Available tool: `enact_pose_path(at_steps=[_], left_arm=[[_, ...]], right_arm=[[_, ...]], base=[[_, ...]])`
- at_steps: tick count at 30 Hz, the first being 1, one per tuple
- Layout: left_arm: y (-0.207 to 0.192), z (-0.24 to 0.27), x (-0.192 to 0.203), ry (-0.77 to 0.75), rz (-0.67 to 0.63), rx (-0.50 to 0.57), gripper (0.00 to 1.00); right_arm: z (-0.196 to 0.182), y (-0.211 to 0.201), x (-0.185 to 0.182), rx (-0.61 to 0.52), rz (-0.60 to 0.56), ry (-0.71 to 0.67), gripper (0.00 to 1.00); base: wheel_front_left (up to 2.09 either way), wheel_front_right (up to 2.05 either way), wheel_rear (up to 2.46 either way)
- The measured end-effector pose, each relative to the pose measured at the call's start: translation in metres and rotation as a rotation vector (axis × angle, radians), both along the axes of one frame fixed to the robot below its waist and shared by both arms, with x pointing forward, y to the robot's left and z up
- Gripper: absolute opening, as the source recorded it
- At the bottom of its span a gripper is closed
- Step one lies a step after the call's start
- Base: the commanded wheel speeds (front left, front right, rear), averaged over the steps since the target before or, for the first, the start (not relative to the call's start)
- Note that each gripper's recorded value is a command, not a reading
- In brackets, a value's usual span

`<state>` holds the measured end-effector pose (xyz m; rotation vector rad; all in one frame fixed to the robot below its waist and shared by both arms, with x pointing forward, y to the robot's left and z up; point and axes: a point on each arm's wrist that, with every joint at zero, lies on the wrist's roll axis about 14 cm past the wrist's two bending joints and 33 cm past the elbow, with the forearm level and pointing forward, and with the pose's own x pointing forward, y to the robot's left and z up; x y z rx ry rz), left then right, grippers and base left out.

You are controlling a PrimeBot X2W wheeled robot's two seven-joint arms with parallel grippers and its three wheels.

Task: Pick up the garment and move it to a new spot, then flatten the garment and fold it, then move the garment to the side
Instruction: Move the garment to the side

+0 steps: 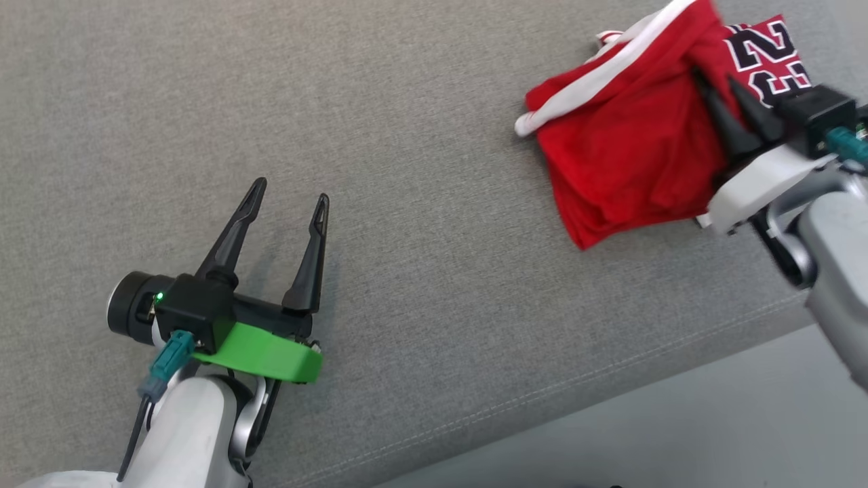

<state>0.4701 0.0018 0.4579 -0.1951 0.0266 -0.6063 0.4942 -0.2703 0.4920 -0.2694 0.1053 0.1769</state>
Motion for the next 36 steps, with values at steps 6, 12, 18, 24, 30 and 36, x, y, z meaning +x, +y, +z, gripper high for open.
enact_pose_path(at_steps=[6, 12, 18, 24, 30, 36], left_arm=[[0.009, -0.008, 0.005, 0.009, 0.021, 0.001, 1.00], [0.018, -0.020, 0.009, 0.028, 0.042, 0.010, 1.00], [0.025, -0.026, 0.013, 0.035, 0.057, 0.016, 1.00], [0.029, -0.028, 0.013, 0.043, 0.068, 0.018, 1.00], [0.031, -0.016, 0.011, 0.022, 0.081, 0.012, 1.00], [0.039, -0.004, 0.000, 0.008, 0.114, 0.019, 1.00]], right_arm=[[-0.018, -0.045, 0.014, -0.005, -0.121, 0.063, 0.00], [-0.046, -0.069, 0.021, 0.010, -0.213, 0.130, 0.25], [-0.052, -0.089, 0.032, 0.011, -0.303, 0.124, 1.00], [-0.057, -0.086, 0.033, 0.020, -0.326, 0.117, 1.00], [-0.041, -0.084, 0.020, 0.110, -0.380, 0.033, 1.00], [-0.017, -0.051, -0.004, 0.180, -0.340, -0.081, 1.00]], base=[[0.00, 0.00, 0.00], [0.00, 0.00, 0.00], [0.00, 0.00, 0.00], [0.00, 0.00, 0.00], [0.00, 0.00, 0.00], [0.00, 0.00, 0.00]])
